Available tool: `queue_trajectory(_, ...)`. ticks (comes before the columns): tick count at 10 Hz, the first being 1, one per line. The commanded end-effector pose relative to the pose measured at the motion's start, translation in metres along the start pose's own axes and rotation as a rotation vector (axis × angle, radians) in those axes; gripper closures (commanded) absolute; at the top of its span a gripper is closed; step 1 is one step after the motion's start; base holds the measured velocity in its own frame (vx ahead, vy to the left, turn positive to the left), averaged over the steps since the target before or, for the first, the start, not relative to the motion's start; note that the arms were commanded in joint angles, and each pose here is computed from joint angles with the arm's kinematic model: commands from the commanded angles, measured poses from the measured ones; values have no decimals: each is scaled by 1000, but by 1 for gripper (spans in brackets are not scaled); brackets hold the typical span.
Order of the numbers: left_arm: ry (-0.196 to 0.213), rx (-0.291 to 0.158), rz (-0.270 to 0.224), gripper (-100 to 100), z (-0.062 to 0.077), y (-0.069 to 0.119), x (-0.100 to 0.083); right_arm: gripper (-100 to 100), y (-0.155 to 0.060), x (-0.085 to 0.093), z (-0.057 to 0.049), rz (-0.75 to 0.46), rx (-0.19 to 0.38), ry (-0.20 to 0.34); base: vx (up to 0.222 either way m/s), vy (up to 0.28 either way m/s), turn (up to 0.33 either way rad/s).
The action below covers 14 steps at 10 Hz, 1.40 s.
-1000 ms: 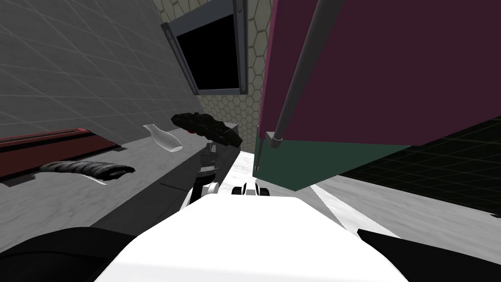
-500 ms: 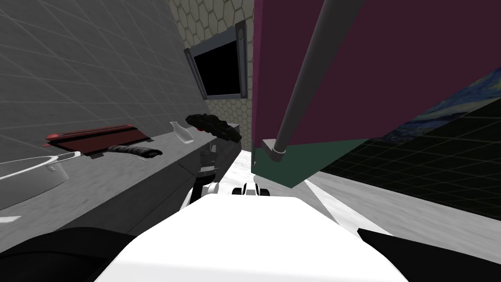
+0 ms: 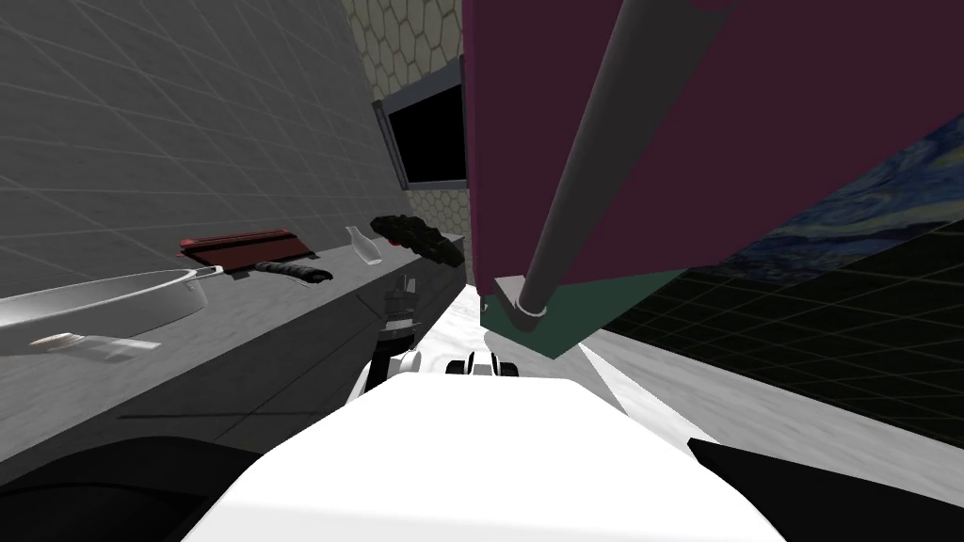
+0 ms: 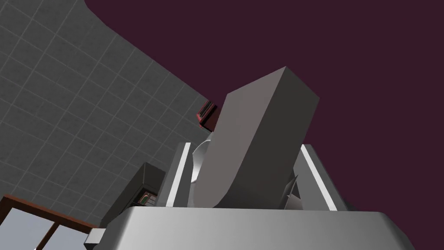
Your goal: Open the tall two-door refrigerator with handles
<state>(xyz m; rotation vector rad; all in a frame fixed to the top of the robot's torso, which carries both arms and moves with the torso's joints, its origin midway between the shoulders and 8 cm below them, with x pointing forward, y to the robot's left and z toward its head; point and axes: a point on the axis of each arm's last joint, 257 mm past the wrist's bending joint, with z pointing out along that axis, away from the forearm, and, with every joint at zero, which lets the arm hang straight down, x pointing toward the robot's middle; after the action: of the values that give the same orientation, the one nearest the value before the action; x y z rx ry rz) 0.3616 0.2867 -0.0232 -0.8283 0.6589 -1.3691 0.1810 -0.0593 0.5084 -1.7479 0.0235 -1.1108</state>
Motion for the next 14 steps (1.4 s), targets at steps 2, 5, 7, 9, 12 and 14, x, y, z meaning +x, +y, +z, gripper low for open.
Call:
queue_trajectory(2,0,0,0,0,0,0,0,100,-23,-18,-18,1,64,-51,-154,-144,132)
queue_trajectory(5,0,0,0,0,0,0,0,100,-39,-35,-32,-2,110,-98,-157,-170,146)
queue_trajectory(7,0,0,0,0,0,0,0,100,-33,-35,-31,13,99,-116,-101,-79,132)
queue_trajectory(9,0,0,0,0,0,0,0,100,-39,-41,-37,10,118,-131,-137,-147,94)
queue_trajectory(12,0,0,0,0,0,0,0,100,-39,-41,-37,10,118,-131,-31,-31,9)
queue_trajectory(14,0,0,0,0,0,0,0,100,-39,-41,-37,10,118,-131,13,0,3)
